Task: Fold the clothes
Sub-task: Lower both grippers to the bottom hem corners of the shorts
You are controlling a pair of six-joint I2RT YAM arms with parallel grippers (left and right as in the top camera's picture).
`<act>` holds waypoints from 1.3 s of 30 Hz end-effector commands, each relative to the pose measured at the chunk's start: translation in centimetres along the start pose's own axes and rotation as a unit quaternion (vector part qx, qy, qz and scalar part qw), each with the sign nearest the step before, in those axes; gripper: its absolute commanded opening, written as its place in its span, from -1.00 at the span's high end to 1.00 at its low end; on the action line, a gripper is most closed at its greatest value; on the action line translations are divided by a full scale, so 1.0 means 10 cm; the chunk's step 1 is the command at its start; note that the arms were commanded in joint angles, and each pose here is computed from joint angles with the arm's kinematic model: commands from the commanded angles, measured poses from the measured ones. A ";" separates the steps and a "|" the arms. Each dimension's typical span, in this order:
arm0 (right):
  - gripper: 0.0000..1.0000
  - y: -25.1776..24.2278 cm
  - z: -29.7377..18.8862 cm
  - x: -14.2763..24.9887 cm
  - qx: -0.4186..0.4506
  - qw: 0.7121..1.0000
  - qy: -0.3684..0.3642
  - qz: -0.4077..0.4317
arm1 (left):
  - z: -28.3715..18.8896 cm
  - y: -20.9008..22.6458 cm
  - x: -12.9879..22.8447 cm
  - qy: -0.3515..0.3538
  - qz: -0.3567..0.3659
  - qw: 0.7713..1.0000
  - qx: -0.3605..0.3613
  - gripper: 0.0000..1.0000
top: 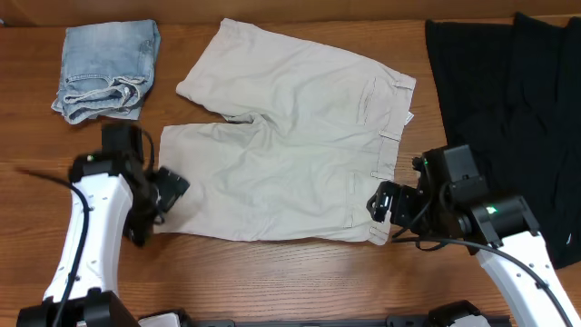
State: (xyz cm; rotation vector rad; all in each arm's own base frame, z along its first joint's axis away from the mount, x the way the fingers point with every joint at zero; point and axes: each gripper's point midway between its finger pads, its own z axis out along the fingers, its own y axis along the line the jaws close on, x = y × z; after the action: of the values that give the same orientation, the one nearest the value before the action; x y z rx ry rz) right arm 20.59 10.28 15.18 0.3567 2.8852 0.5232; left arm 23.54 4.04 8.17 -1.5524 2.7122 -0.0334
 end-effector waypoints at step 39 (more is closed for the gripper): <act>-0.64 -0.01 0.38 -0.13 0.021 0.999 0.032 0.010 | 0.87 0.13 -0.28 -0.054 -0.155 0.985 0.044 -0.26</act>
State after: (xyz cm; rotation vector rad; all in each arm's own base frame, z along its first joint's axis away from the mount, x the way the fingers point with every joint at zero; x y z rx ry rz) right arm 22.69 10.99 11.98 0.3795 2.9600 0.4899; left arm 24.31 7.63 0.54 -1.8481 2.3011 -0.0562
